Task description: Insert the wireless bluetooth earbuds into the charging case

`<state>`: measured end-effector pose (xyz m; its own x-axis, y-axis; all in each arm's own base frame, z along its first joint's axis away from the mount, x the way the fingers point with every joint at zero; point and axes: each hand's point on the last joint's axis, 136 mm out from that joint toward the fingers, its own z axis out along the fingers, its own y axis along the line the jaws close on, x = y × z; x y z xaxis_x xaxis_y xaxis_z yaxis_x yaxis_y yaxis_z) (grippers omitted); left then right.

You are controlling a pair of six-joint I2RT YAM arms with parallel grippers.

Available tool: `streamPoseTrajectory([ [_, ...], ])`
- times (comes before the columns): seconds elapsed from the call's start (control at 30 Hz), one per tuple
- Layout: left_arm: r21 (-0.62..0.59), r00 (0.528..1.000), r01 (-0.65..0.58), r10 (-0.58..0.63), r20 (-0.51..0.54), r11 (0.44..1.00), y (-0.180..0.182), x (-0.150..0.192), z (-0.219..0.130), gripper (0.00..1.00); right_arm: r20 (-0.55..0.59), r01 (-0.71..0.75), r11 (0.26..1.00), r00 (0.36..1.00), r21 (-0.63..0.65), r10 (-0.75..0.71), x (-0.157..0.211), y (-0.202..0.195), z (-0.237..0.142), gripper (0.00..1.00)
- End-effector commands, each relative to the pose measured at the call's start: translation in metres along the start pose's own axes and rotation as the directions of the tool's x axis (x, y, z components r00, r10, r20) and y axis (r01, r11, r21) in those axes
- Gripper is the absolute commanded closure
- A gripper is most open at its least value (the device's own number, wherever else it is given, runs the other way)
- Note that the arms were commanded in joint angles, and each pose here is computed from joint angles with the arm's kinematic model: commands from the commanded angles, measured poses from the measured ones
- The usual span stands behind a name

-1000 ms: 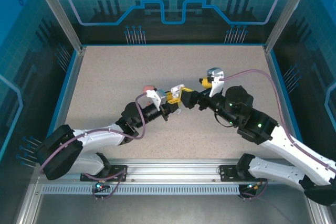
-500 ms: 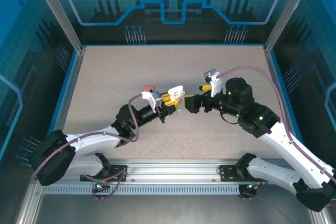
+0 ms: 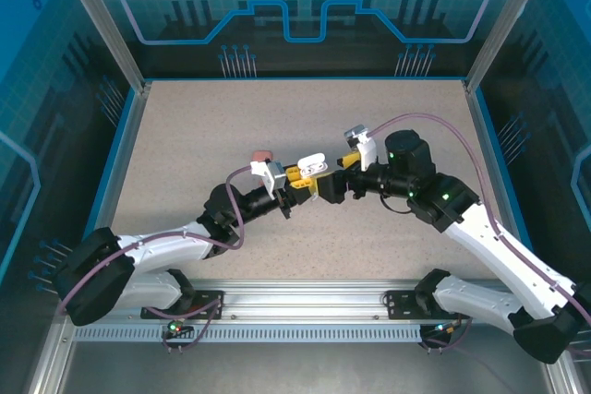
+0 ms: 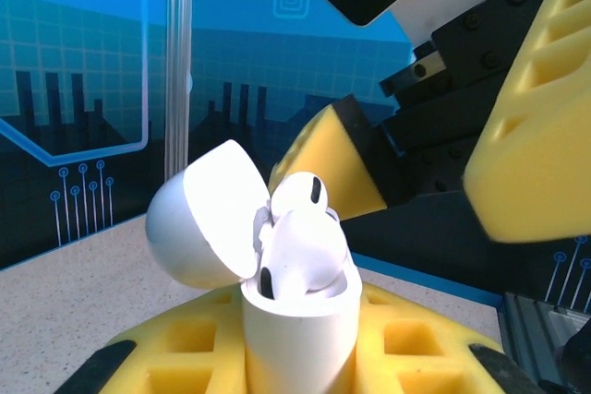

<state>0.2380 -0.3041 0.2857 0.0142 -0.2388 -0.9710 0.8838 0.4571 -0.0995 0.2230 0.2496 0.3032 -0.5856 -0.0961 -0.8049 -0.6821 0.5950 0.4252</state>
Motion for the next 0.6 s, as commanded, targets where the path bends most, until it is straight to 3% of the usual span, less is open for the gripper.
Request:
streamPoseTrajectory([
  [0.0, 0.046, 0.998, -0.012, 0.010, 0.057, 0.999, -0.009, -0.016, 0.003, 0.98, 0.032, -0.002, 0.995, 0.999, -0.099, 0.006, -0.018, 0.018, -0.001, 0.00],
  [0.3, 0.038, 0.999, -0.011, 0.009, 0.047, 0.999, -0.008, -0.013, 0.003, 0.98, 0.051, 0.002, 0.978, 0.999, -0.210, 0.008, -0.032, 0.038, 0.001, 0.01],
  [0.57, 0.032, 0.999, -0.012, 0.011, 0.034, 0.999, -0.006, -0.011, 0.004, 0.98, 0.073, 0.029, 0.972, 0.997, -0.231, -0.012, -0.037, 0.046, -0.007, 0.13],
])
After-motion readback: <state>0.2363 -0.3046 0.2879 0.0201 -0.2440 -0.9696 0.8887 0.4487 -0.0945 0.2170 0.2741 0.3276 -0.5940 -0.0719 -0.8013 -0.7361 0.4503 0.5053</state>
